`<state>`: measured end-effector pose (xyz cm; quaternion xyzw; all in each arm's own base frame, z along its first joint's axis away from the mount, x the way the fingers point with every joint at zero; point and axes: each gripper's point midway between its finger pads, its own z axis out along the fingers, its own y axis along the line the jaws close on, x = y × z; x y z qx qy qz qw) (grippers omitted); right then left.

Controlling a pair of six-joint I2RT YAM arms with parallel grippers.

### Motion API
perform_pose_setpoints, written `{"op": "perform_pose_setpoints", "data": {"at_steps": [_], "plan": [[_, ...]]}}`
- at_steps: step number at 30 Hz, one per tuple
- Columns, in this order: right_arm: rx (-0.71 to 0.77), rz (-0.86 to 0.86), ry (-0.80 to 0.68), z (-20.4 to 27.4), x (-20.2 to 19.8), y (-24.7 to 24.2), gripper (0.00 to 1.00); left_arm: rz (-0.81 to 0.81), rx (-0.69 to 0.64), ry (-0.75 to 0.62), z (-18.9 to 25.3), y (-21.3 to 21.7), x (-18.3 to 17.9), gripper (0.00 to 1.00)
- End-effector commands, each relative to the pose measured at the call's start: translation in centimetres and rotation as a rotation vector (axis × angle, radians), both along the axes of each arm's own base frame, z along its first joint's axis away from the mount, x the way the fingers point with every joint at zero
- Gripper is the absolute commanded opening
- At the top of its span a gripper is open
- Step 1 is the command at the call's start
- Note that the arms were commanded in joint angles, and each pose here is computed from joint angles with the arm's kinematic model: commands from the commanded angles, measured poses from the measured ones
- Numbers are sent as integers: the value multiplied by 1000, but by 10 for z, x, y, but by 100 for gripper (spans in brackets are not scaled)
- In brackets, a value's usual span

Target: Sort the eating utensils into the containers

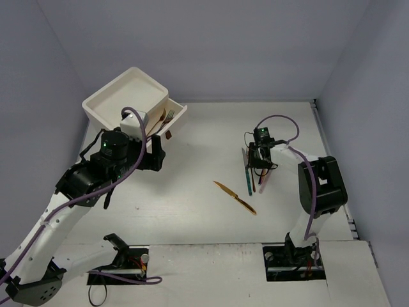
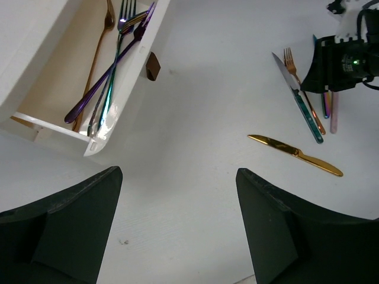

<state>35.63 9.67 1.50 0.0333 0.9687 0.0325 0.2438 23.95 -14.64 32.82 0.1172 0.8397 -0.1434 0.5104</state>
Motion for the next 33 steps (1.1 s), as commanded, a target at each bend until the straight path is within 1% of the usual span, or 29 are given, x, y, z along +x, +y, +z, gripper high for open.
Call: {"op": "perform_pose_setpoints", "data": {"at_steps": [1, 5, 8, 11, 12, 14, 17, 21, 25, 27, 30, 33], "plan": [[-44, -18, -47, 10, 20, -5, 29, -31, -85, 28, 1, -11, -9, 75], [-75, -26, -26, 0, 20, -11, 26, -46, -90, 40, -2, -14, -10, 75], [-95, -24, 2, -12, 17, -13, 22, -52, -93, 63, -7, -18, -10, 75], [-114, -29, 17, -18, 17, -16, 13, -60, -108, 86, -11, -22, -11, 75], [-115, -29, 19, -19, 17, -16, 7, -62, -111, 91, -12, -23, -10, 75], [-114, -25, 5, -15, 22, -15, 0, -57, -118, 97, -12, -25, -9, 75], [-99, -13, -43, 3, 31, -11, 0, -92, -153, 122, -9, -35, -13, 75], [-20, -1, -166, 54, 41, 3, 0, -120, -191, 142, -3, -45, -14, 75], [153, 6, -337, 135, 40, 31, 0, -148, -243, 140, 9, -60, -14, 75], [239, 44, -423, 177, 32, 53, 0, -173, -260, 126, 14, -73, -14, 75], [374, 62, -511, 227, 18, 83, 0, -237, -275, 95, 23, -101, -19, 75], [497, 63, -595, 270, 4, 98, 0, -270, -301, 53, 32, -122, -20, 75]]}}
